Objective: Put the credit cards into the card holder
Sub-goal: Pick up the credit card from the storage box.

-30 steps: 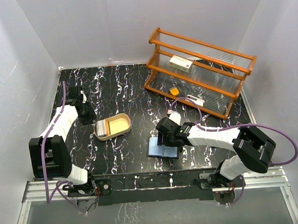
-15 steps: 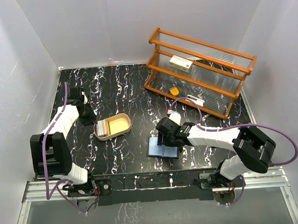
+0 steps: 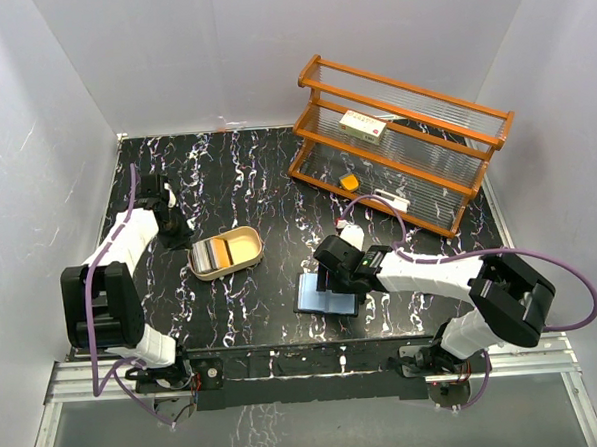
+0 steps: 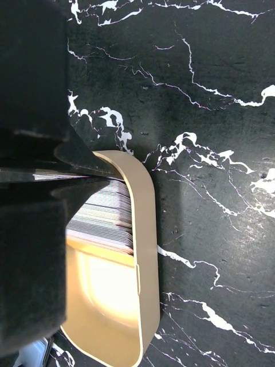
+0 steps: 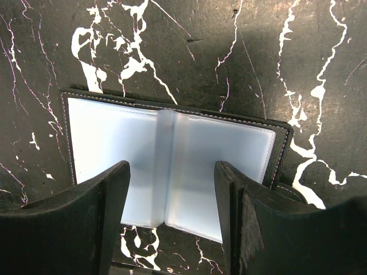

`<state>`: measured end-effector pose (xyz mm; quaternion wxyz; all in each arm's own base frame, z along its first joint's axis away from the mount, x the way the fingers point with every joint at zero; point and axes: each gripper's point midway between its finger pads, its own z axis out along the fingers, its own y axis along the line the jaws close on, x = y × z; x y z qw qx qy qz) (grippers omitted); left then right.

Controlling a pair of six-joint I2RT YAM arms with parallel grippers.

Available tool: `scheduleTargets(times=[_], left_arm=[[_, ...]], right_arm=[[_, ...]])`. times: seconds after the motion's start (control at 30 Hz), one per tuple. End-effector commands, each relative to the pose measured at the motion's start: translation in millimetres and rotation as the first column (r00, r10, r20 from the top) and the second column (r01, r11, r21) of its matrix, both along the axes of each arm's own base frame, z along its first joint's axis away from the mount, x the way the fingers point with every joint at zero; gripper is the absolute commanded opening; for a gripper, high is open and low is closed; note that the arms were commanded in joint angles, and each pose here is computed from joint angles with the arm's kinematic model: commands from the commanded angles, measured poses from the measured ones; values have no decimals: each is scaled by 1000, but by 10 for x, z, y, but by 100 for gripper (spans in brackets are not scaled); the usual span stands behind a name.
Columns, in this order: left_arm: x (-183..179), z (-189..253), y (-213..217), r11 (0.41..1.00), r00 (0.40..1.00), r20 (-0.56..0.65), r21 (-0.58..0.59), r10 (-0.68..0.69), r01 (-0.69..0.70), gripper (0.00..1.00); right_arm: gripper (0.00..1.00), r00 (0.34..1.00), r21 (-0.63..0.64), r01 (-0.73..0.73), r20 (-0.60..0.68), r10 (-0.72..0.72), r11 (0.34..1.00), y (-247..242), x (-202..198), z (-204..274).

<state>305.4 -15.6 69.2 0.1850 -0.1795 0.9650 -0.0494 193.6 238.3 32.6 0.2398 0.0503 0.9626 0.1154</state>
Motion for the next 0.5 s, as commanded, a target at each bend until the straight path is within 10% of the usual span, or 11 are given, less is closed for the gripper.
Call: scheduleTargets(times=[0.0,0.47], left_arm=[[41,112,15,1000,1000,12,4,-8,8,0],[68,506,213,994,999,30,108,29,-32,0]], right_arm=[[59,999,13,8,40,-9,1000,-3,51,74],[59,999,11,7,42,-7,1000,18,72,127]])
